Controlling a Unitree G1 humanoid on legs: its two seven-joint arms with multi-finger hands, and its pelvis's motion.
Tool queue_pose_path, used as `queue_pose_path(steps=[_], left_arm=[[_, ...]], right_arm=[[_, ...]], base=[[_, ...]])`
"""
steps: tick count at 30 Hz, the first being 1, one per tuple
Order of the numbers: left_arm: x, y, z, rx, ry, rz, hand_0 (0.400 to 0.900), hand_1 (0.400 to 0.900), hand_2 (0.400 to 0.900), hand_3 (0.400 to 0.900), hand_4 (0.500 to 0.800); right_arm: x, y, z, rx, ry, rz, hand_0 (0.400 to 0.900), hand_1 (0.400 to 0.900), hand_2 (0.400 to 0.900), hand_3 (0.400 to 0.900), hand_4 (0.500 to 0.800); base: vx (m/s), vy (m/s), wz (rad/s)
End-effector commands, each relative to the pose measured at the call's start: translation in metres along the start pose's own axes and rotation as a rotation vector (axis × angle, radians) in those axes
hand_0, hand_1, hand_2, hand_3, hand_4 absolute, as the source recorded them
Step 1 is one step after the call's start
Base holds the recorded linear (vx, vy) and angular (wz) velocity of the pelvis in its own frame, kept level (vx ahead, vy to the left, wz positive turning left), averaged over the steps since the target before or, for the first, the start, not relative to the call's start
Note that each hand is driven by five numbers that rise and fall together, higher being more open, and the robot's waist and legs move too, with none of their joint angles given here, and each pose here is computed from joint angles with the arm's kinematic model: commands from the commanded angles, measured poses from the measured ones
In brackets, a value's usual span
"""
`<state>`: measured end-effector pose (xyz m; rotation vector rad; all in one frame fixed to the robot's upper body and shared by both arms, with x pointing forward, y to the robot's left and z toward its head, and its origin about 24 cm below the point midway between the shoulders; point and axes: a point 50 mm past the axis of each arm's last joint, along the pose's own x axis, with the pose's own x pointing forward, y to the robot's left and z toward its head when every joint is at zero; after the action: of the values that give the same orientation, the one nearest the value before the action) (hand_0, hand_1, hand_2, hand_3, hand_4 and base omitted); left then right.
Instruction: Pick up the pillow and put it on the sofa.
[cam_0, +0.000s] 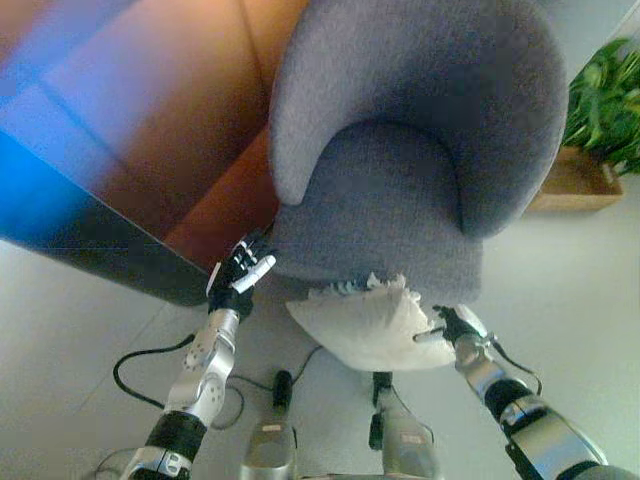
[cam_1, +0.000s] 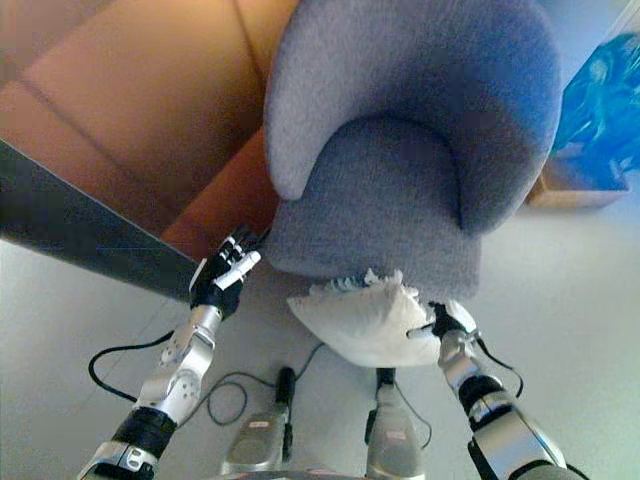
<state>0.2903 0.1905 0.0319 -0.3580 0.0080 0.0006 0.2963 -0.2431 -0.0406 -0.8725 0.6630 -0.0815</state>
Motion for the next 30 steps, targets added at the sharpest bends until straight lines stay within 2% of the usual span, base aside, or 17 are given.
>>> queue_pose_path(steps=[1, 12, 30], left_arm=[[0.021, -0.029, 0.056, 0.01, -0.258, -0.137, 0.9, 0.9, 0.9, 0.9, 0.8], [0.029, -0.042, 0.076, 0.019, -0.329, -0.183, 0.9, 0.9, 0.9, 0.9, 0.8], [0.037, -0.059, 0.104, 0.004, -0.435, -0.246, 0.9, 0.9, 0.9, 0.9, 0.8]], right_arm=[[0.009, -0.051, 0.029, -0.048, -0.062, -0.162, 0.9, 0.9, 0.9, 0.9, 0.8], [0.013, -0.083, 0.034, -0.029, -0.02, -0.229, 0.9, 0.9, 0.9, 0.9, 0.8], [0.012, -0.116, 0.075, -0.037, -0.11, -0.249, 0.9, 0.9, 0.9, 0.9, 0.8]], base=[[-0.07, -0.006, -0.01], [-0.027, -0.002, 0.0], [-0.012, 0.007, -0.01]])
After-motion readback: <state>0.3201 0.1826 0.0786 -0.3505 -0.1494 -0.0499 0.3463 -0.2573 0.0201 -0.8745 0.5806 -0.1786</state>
